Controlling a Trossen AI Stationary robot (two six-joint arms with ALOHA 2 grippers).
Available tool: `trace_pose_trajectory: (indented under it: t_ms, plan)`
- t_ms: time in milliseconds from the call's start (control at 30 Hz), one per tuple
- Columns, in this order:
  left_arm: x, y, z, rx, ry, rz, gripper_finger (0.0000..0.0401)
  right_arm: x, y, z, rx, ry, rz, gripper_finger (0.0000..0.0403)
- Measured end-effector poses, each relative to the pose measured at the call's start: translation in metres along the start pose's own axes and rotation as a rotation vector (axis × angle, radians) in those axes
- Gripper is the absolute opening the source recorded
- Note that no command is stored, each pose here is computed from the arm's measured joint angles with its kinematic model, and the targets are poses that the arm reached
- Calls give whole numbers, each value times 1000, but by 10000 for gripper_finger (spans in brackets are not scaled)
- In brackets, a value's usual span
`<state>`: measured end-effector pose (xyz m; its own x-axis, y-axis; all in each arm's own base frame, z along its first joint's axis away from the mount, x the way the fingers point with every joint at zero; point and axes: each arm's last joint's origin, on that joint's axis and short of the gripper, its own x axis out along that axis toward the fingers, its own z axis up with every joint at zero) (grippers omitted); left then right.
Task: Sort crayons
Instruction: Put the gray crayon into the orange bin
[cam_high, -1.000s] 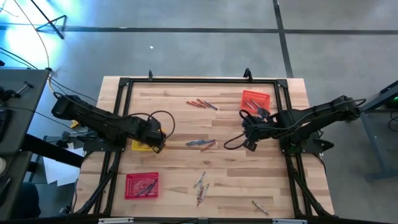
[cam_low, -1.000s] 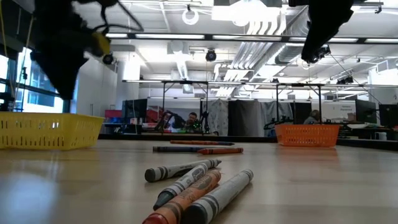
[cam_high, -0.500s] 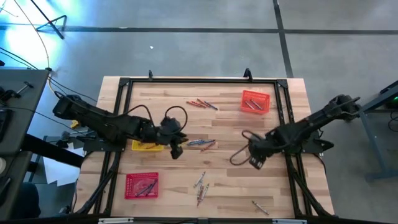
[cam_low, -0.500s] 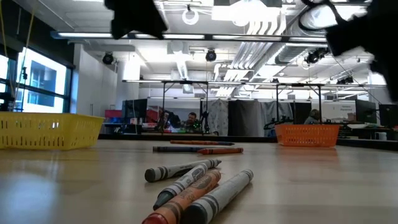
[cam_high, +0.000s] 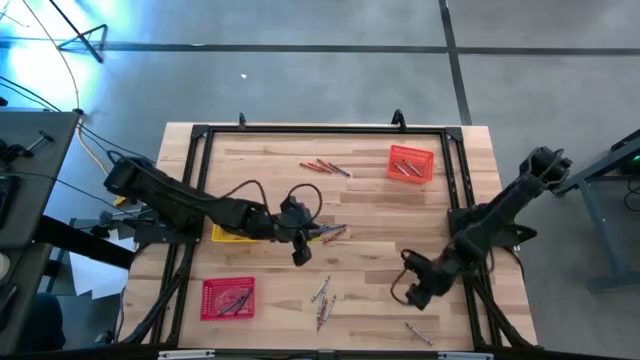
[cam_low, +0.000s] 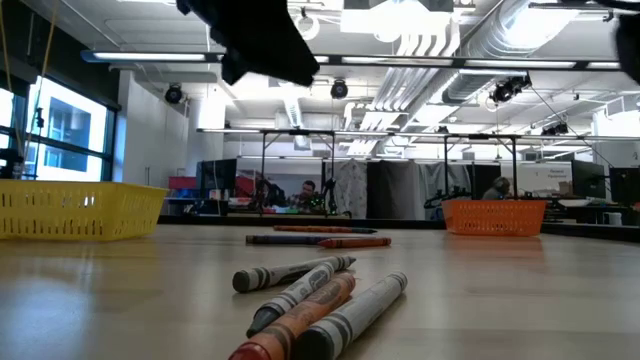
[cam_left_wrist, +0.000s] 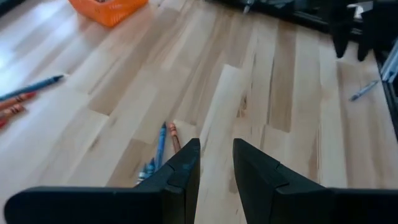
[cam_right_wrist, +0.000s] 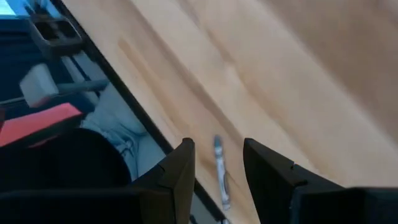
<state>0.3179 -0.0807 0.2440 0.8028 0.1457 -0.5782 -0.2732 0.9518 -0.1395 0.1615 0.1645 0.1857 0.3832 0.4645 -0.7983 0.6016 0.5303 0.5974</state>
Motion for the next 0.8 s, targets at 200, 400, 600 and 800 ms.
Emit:
trace_pose_trajectory:
  t_ms: [200, 400, 600, 800]
  plan:
    - [19, -25, -8, -3, -62, -126, 83, 32, 1, -28, 37, 92, -7, 130]
    - [21, -46, -14, 17, -128, -202, 83, 60, 16, -50, -15, 117, -56, 130]
    - [14, -61, -15, 41, -207, -228, 83, 82, 33, -67, -98, 114, -211, 130]
    - [6, -73, -16, 96, -256, -261, 83, 92, 43, -64, -134, 90, -376, 130]
